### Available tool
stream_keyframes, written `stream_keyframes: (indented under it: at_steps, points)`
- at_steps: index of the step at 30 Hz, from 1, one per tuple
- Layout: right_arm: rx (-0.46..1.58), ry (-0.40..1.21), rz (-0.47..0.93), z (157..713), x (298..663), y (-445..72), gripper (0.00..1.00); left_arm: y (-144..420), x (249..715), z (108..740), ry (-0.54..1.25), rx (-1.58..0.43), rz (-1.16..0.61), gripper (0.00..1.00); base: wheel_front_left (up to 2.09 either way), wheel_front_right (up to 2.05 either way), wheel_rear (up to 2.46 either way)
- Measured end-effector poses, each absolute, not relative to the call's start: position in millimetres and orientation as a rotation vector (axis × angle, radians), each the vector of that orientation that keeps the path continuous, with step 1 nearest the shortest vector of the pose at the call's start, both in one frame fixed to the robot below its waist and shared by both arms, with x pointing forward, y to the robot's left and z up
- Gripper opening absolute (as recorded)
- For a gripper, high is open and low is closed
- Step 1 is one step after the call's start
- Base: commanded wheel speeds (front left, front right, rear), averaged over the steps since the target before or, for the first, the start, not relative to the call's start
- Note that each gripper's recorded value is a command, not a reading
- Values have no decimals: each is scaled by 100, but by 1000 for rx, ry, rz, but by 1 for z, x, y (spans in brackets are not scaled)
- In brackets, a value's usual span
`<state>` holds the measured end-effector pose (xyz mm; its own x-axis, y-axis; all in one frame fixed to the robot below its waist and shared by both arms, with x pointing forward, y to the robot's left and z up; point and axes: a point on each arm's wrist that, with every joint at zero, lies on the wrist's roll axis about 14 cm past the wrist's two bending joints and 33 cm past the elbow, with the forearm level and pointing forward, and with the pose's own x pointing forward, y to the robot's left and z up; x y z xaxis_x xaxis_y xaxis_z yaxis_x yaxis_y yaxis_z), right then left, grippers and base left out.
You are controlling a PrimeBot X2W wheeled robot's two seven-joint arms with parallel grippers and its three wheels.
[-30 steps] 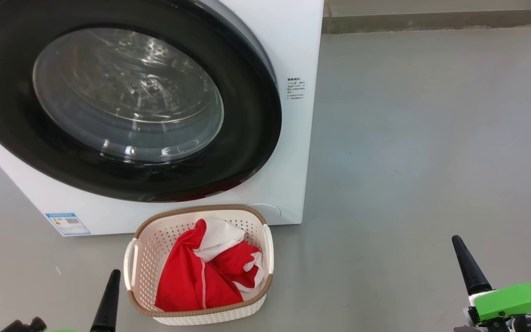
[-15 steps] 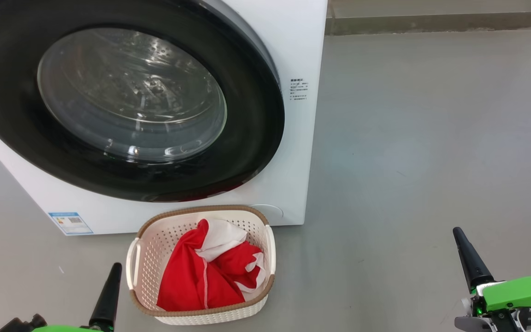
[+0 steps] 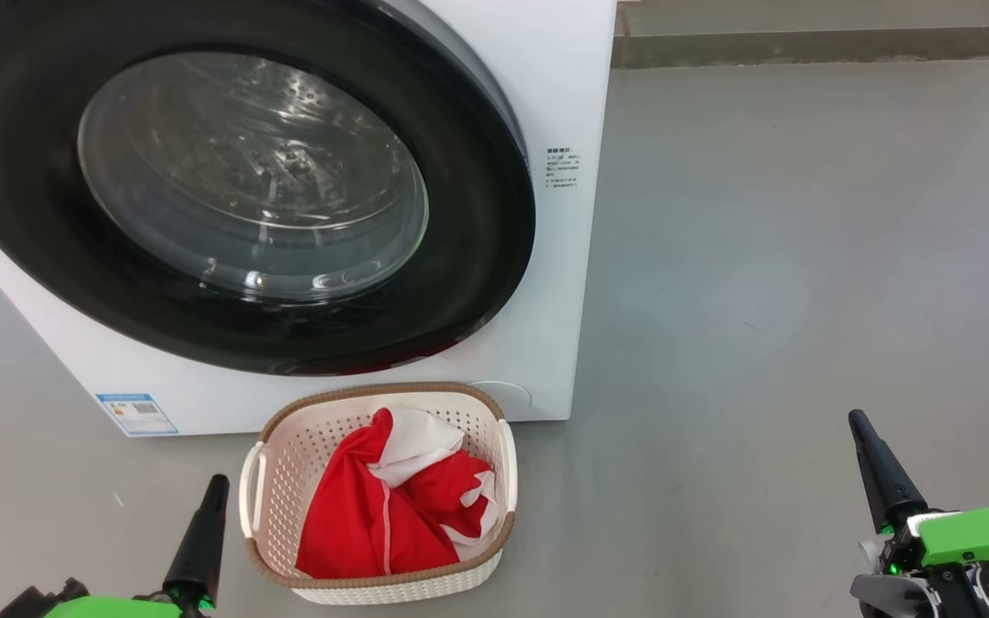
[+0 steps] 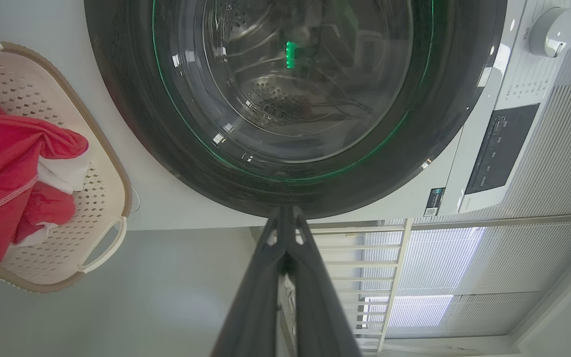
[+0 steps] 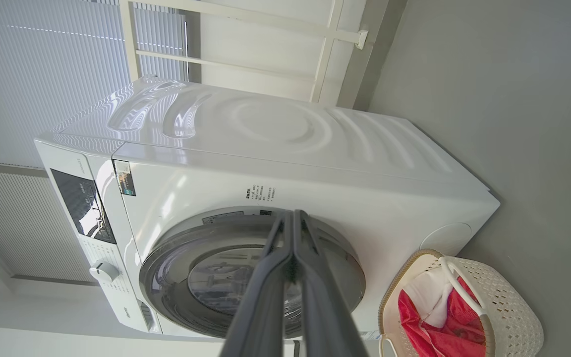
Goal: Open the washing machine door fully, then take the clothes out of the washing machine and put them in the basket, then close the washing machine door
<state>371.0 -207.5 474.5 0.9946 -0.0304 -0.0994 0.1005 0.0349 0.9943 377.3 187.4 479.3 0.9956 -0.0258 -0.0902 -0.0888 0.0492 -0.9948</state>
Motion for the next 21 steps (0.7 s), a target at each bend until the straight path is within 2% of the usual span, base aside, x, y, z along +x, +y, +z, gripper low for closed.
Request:
stream_keyframes:
  at_steps: [21]
  points:
    - [1574,39,-79,482,376,-206,0,188,377,481,86,-1571,43,0,0,0,0]
